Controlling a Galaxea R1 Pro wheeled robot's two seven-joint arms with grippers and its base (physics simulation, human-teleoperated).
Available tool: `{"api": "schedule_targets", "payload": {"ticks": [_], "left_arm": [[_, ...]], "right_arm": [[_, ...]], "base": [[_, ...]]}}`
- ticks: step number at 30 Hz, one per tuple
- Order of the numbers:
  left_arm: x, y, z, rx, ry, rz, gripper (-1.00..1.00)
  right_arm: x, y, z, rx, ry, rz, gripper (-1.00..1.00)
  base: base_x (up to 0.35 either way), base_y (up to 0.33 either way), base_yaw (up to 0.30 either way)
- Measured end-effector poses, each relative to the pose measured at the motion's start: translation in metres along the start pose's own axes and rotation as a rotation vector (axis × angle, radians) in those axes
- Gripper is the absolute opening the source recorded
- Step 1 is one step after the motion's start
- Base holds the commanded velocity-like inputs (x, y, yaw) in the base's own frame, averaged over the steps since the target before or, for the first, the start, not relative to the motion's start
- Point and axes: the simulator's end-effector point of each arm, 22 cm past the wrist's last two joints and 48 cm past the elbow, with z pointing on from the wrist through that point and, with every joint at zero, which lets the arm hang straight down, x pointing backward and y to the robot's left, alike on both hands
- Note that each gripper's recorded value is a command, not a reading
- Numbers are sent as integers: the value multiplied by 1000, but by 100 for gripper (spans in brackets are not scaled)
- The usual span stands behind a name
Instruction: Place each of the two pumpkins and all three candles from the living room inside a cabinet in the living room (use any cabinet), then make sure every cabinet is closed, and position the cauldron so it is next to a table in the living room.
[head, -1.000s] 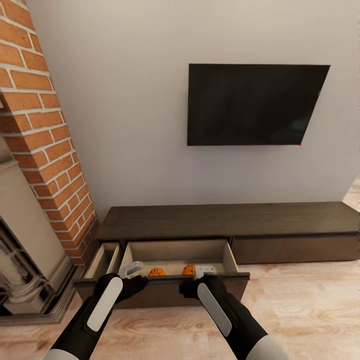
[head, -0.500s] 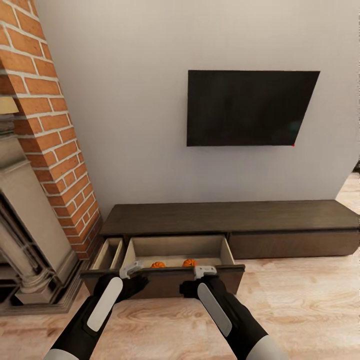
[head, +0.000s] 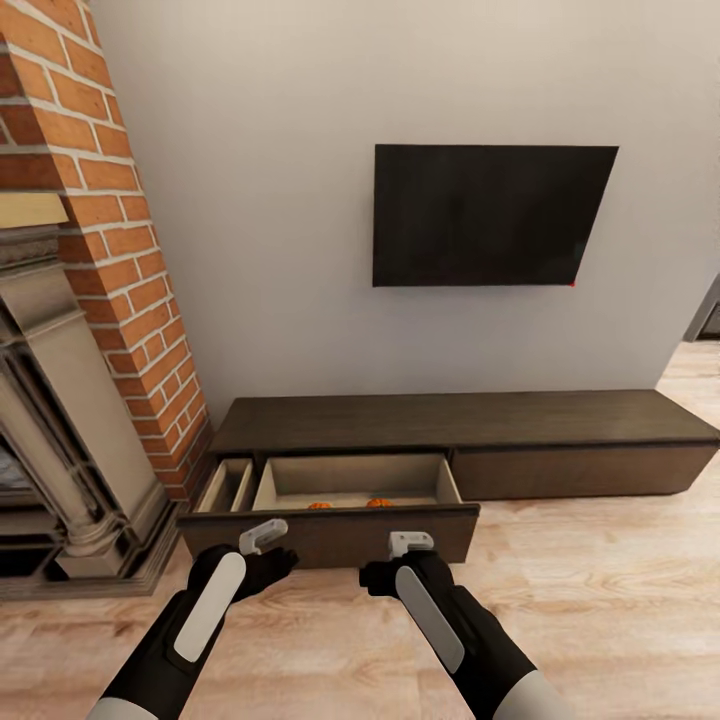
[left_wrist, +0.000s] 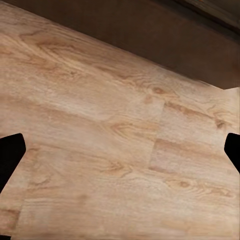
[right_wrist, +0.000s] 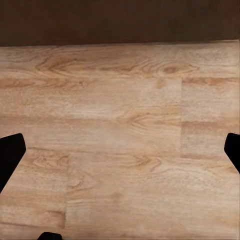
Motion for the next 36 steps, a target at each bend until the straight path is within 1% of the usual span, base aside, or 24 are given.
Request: {"api": "schedule_targets", "payload": {"ticks": [22,31,36], "left_arm": [[-4,-3,-3,7,-12,1,100],[-3,-3,6,18,-29,5,100],[1,-1,13,18,-30,8,100]], "right_arm": [[0,2,0,-5,0,0,100],[8,0,13,-4,0,0,100],[13,-2,20,-3,0,0,100]], "base": [[-4,0,0],[0,0,0],[-148,0,0]]}}
